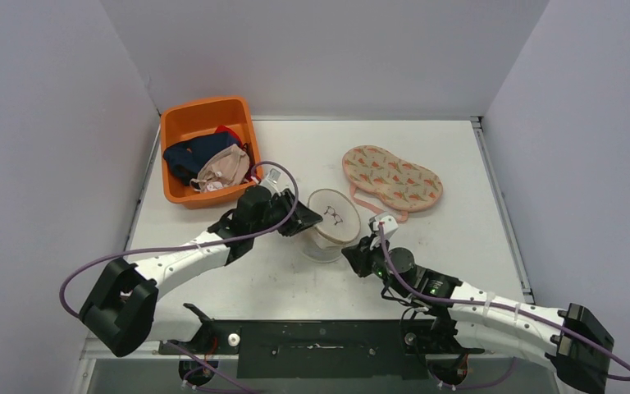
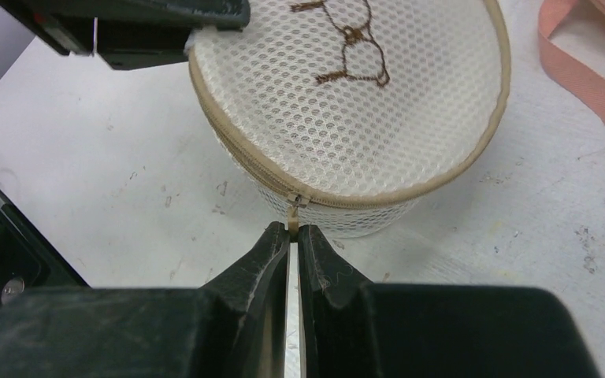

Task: Unzip the laundry bag and remove the bra
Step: Unzip the laundry bag at the center of the board.

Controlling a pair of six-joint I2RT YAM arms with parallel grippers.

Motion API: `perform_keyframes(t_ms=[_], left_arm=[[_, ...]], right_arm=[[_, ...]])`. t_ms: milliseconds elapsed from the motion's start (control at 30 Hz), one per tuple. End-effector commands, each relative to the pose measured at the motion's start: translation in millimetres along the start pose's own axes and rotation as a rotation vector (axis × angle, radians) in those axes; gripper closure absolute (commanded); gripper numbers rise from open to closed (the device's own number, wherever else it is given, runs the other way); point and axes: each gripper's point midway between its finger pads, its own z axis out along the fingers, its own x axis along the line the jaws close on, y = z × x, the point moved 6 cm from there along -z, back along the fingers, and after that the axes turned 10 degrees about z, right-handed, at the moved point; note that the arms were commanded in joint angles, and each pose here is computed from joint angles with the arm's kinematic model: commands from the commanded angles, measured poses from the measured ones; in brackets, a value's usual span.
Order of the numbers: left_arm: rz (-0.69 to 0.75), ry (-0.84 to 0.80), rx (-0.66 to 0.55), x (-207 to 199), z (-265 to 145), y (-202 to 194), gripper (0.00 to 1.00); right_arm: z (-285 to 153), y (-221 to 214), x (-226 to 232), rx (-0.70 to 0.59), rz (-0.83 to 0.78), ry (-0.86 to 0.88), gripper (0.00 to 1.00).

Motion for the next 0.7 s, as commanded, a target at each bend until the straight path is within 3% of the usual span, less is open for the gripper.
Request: perform_keyframes(t_ms=[0, 100, 300, 467, 667], left_arm=[[0.09, -0.083, -0.04, -20, 5, 20, 0.58], [0.068, 0.014, -0.014, -6, 0, 13, 0.35], [0.075, 0.17, -0.057, 6, -44, 4, 0.19], [0.038, 0.212, -0.121, 8, -73, -7, 0.21], [-0.011, 0.15, -0.153, 1, -60, -24, 0.31]], right_arm=[[5, 5, 13, -0.03, -0.009, 0.042, 0.95], [8, 4, 19, -0.026, -0.008, 0.058, 0.95], [17, 5, 32, -0.02, -0.025, 0.092, 0.95], [27, 3, 43, 0.0, -0.05, 0.113, 0.95], [38, 0, 52, 0.0, -0.054, 0.13, 0.95]])
